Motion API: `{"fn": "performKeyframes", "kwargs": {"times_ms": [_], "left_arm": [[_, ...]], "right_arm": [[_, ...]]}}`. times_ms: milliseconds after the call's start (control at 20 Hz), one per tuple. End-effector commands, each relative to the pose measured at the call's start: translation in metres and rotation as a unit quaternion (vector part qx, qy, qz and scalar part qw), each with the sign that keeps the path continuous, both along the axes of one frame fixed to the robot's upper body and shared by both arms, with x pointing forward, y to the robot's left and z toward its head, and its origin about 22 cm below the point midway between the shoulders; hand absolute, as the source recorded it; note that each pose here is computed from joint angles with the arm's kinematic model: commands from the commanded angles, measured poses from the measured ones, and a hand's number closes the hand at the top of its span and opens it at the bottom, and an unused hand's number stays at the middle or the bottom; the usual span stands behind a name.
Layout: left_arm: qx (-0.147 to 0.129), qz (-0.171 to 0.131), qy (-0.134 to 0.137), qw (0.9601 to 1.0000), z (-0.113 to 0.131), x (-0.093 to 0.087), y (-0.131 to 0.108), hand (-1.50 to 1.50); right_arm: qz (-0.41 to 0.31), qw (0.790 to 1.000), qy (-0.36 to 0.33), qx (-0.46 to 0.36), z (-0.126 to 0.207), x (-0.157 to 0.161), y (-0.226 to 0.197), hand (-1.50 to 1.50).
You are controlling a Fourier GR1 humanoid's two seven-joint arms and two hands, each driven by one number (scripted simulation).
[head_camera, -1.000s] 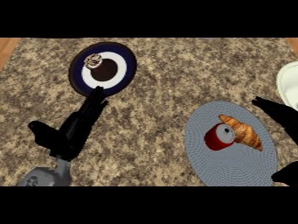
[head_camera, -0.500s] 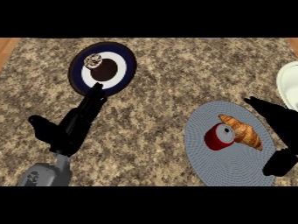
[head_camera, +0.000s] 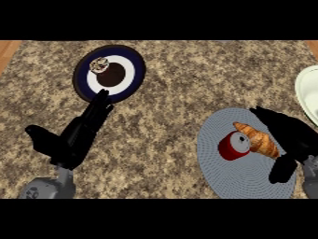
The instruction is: Pick the croissant from the placemat and place it in the bowl
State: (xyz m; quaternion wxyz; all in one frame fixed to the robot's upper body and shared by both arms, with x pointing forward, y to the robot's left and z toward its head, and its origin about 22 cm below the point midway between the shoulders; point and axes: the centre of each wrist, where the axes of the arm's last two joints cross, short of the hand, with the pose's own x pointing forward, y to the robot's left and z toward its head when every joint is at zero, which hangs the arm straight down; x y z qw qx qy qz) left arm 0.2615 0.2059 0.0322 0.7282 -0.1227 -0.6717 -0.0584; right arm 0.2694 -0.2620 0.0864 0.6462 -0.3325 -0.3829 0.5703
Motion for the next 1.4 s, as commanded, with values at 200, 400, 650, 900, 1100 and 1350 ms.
{"fn": "performKeyframes", "kwargs": {"times_ms": [200,400,650,900,1100,1350], "left_arm": [[-0.004,-0.003,-0.007,1.0000,-0.008,-0.006,-0.014,0.00],[0.001,-0.008,-0.003,1.0000,0.002,-0.002,-0.003,0.00],[0.007,0.001,-0.004,1.0000,0.002,0.007,0.013,0.00],[-0.004,0.008,-0.003,1.0000,0.010,0.005,-0.002,0.00],[0.003,-0.007,-0.016,0.9999,-0.008,-0.002,0.010,0.00],[0.006,-0.005,-0.002,1.0000,-0.018,0.002,-0.008,0.00]], "right_arm": [[0.003,1.000,0.000,-0.010,-0.038,0.008,0.001,-1.50],[0.000,1.000,-0.016,-0.002,-0.033,0.029,0.011,-1.50],[-0.007,1.000,-0.012,-0.013,-0.055,0.005,0.003,-1.50],[-0.005,1.000,-0.022,0.000,-0.056,0.014,-0.007,-1.50],[-0.016,1.000,-0.011,0.000,-0.073,0.011,-0.021,-1.50],[-0.017,1.000,-0.017,0.005,-0.099,0.026,-0.017,-1.50]]}}
